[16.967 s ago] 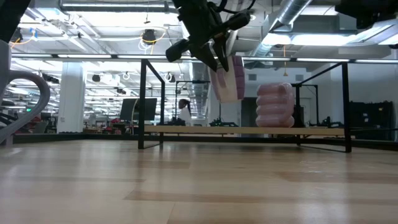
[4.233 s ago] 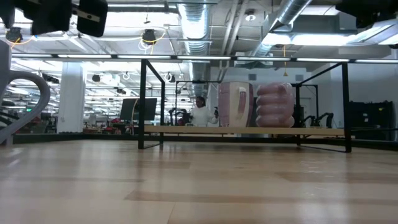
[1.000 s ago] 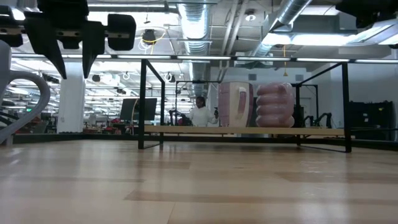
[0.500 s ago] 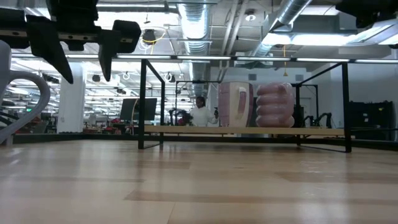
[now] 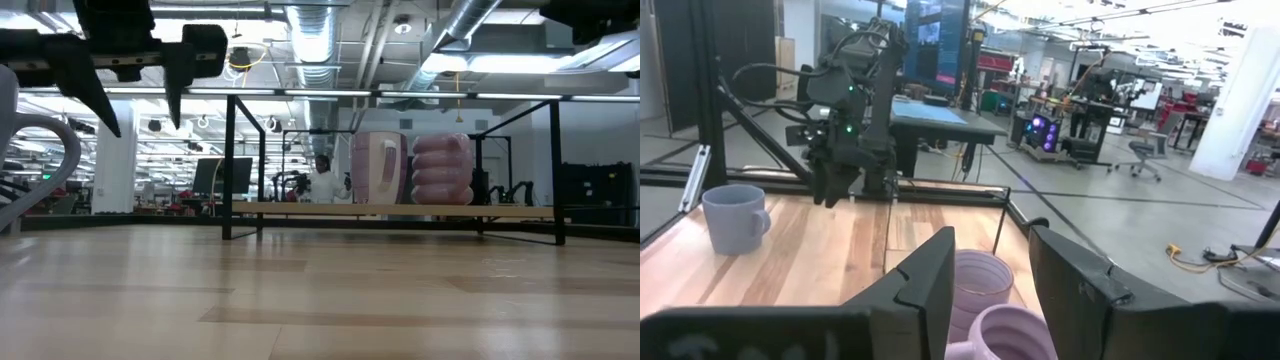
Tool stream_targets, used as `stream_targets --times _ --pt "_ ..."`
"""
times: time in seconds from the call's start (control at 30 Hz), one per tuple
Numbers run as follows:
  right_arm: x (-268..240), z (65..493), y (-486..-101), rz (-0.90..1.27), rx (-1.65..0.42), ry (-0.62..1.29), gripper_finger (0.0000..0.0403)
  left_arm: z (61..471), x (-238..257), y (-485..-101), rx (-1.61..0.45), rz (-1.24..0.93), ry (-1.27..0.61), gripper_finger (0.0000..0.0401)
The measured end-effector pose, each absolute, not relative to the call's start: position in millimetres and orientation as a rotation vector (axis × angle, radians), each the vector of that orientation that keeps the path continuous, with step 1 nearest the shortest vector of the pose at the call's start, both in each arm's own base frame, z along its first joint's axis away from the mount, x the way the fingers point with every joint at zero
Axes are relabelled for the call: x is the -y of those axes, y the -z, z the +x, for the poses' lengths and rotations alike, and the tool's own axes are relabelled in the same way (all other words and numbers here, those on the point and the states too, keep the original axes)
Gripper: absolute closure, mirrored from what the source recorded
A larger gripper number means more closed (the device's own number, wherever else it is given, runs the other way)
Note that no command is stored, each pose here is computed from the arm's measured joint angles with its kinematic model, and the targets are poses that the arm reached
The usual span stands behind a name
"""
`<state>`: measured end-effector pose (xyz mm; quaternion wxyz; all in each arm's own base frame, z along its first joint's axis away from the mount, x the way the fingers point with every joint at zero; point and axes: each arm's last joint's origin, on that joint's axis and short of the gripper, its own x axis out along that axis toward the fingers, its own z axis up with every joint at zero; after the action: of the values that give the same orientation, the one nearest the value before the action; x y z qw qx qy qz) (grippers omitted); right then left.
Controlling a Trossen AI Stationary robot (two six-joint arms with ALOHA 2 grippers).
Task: Stack small to large cups/mugs on shelf
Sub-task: Put the blue mug on the shelf
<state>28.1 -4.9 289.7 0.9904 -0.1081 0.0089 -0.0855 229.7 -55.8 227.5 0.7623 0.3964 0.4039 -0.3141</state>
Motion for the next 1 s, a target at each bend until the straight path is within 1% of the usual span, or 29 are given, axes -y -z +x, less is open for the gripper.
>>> stream_targets --times 0.2,0.33,0.5,0.67,0.87,1.0 --pt "4.9 28.1 -289.5 -0.238 -0.021 0.172 0.0248 234.5 54.4 -230.1 -0.804 1.105 0.69 0.0181" --pt "5.0 28.0 -289.5 -0.238 -0.022 0.175 0.025 237.4 54.9 -232.1 -0.745 1.206 0.713 0.0181" --pt "5.0 28.0 -289.5 -0.236 -0.022 0.174 0.0249 238.7 52.1 -232.9 -0.779 1.297 0.638 0.0181" --pt "4.9 28.1 -289.4 -0.236 -0.022 0.172 0.0248 238.5 52.5 -232.9 -0.782 1.302 0.635 0.0181" --pt "4.9 28.0 -289.4 -0.235 -0.022 0.172 0.025 234.4 55.1 -232.0 -0.772 1.249 0.75 0.0181" --pt "5.2 28.0 -289.4 -0.231 -0.023 0.182 0.0248 234.4 55.7 -232.3 -0.765 1.274 0.759 0.0181"
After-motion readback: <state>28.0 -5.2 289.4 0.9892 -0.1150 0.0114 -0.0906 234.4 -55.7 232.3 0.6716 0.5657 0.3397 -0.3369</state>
